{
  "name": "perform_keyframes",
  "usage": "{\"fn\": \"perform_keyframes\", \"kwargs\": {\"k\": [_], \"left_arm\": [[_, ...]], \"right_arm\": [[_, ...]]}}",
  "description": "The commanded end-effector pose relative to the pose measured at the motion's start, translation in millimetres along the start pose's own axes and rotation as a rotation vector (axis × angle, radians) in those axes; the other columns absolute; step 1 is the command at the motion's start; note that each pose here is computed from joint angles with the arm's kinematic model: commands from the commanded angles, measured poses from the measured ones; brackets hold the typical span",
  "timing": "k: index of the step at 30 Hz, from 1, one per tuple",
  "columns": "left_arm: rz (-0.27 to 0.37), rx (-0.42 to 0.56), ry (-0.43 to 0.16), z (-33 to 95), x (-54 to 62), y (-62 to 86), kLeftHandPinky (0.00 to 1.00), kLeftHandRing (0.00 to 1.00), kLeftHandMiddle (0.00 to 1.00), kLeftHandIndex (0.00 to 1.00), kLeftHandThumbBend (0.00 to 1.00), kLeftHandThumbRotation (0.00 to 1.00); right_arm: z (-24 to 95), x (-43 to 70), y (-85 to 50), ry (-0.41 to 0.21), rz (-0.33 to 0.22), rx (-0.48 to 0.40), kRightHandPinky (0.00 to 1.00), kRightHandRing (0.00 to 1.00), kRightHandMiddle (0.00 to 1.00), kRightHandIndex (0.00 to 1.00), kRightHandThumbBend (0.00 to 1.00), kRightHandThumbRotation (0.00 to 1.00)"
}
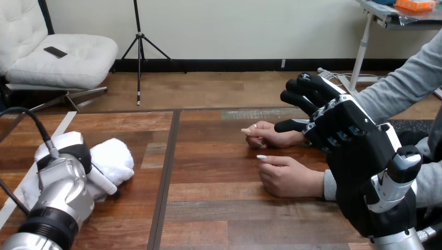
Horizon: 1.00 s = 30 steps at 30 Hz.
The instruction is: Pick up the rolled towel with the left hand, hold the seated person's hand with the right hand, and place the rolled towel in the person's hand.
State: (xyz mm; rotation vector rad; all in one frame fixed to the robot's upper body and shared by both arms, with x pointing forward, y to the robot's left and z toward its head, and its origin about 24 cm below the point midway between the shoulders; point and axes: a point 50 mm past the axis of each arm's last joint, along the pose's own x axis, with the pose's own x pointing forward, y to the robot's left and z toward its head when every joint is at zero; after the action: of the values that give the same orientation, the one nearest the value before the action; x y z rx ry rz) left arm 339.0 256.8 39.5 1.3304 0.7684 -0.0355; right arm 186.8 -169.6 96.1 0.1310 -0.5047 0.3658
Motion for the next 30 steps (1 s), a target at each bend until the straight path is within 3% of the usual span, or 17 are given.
{"fn": "perform_keyframes", "kwargs": {"k": [1, 6, 10, 19, 30], "left_arm": [[0.01, -0.01, -0.006, 4.2, 1.6, 9.6, 0.35, 0.5, 0.57, 0.61, 0.88, 0.11], [0.03, -0.033, -0.01, 3.4, 3.4, 9.9, 0.32, 0.45, 0.53, 0.59, 0.85, 0.03], [0.05, -0.058, -0.02, 3.6, 4.4, 10.0, 0.26, 0.36, 0.45, 0.58, 0.83, 0.01], [0.098, -0.081, -0.031, 2.6, 6.3, 9.0, 0.18, 0.27, 0.36, 0.51, 0.81, 0.0], [0.127, -0.049, -0.023, 3.7, 7.0, 7.3, 0.14, 0.23, 0.34, 0.47, 0.79, 0.0]], "right_arm": [[14.6, 12.8, -0.3, -0.099, 0.022, -0.021, 0.66, 0.85, 0.85, 0.83, 1.0, 1.0], [15.0, 12.8, 0.0, -0.101, 0.02, -0.021, 0.66, 0.85, 0.85, 0.83, 1.0, 1.0], [14.9, 13.0, -0.6, -0.099, 0.017, -0.023, 0.66, 0.85, 0.85, 0.83, 1.0, 1.0], [15.3, 12.7, -1.3, -0.099, 0.018, -0.022, 0.66, 0.85, 0.85, 0.82, 1.0, 1.0], [15.7, 12.1, -2.1, -0.103, 0.013, -0.028, 0.65, 0.85, 0.85, 0.82, 1.0, 1.0]]}}
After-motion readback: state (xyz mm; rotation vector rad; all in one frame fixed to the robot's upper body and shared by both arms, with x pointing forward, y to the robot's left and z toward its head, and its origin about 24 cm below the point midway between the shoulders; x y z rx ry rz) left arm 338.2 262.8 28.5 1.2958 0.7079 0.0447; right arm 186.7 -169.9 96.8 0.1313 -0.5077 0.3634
